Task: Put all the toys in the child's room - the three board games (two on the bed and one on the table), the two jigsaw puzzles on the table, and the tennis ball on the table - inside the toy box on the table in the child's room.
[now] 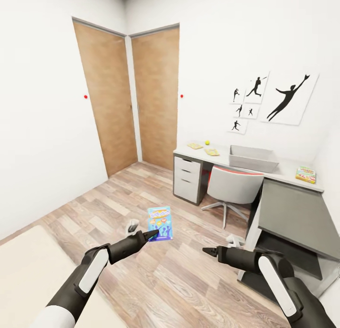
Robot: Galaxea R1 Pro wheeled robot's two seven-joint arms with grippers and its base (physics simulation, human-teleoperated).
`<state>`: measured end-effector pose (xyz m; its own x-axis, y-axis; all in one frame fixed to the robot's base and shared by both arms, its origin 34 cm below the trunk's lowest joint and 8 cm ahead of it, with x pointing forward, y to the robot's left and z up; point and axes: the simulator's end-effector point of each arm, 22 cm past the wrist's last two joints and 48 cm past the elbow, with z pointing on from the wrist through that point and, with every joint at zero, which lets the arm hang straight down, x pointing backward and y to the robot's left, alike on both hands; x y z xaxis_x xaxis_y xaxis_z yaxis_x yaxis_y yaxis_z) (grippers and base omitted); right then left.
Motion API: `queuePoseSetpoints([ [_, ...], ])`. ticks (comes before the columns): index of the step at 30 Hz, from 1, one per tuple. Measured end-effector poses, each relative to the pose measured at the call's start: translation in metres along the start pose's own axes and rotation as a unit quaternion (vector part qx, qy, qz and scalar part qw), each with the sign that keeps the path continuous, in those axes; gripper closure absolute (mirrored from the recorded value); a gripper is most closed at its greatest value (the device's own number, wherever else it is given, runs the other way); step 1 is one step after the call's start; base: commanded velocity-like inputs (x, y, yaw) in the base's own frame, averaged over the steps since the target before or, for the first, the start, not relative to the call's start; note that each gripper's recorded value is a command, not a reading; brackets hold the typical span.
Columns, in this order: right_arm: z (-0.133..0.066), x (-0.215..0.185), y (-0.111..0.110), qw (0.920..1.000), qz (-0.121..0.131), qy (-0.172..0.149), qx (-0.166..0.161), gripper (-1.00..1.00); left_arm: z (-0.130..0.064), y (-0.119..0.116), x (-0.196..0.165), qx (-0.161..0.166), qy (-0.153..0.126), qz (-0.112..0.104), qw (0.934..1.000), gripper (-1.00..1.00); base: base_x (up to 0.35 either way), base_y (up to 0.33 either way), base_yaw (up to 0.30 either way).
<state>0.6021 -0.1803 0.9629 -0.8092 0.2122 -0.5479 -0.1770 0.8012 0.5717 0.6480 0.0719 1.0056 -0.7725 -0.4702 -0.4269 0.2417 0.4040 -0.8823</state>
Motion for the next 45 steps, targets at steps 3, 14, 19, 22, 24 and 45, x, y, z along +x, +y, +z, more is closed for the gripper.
queuePoseSetpoints([
  [3, -0.0002, -0.0002, 0.0001, 1.0, 0.0, 0.0, 0.0, -1.0, -0.0001, -0.0002, -0.0001, 0.0, 0.0, 0.0, 1.0, 1.0, 0.0, 0.0, -0.045],
  [14, -0.0004, -0.0004, 0.0003, 1.0, 0.0, -0.001, 0.0, -1.0, -0.0001, -0.0005, -0.0004, 0.0, 0.0, 0.0, 1.0, 1.0, 0.0, 0.0, -0.172],
  [19, -0.0004, -0.0004, 0.0002, 1.0, 0.0, 0.0, 0.0, -1.0, -0.0001, -0.0004, -0.0004, 0.0, 0.0, 0.001, 1.0, 1.0, 0.0, 0.0, -0.261],
  [22, -0.0004, -0.0004, 0.0002, 1.0, 0.0, -0.001, 0.0, -1.0, -0.0002, -0.0003, -0.0005, 0.0, -0.001, 0.001, 1.0, 1.0, 0.0, 0.0, -0.274],
  [24, -0.0004, -0.0004, 0.0002, 1.0, 0.0, -0.001, 0.0, -1.0, -0.0002, -0.0003, -0.0005, 0.0, -0.001, 0.001, 1.0, 1.0, 0.0, 0.0, -0.277],
  [45, -0.0004, -0.0003, 0.0003, 1.0, 0.0, 0.0, 0.0, -1.0, -0.0012, -0.0001, -0.0024, 0.0, -0.003, 0.002, 1.0, 1.0, 0.0, 0.0, -0.283],
])
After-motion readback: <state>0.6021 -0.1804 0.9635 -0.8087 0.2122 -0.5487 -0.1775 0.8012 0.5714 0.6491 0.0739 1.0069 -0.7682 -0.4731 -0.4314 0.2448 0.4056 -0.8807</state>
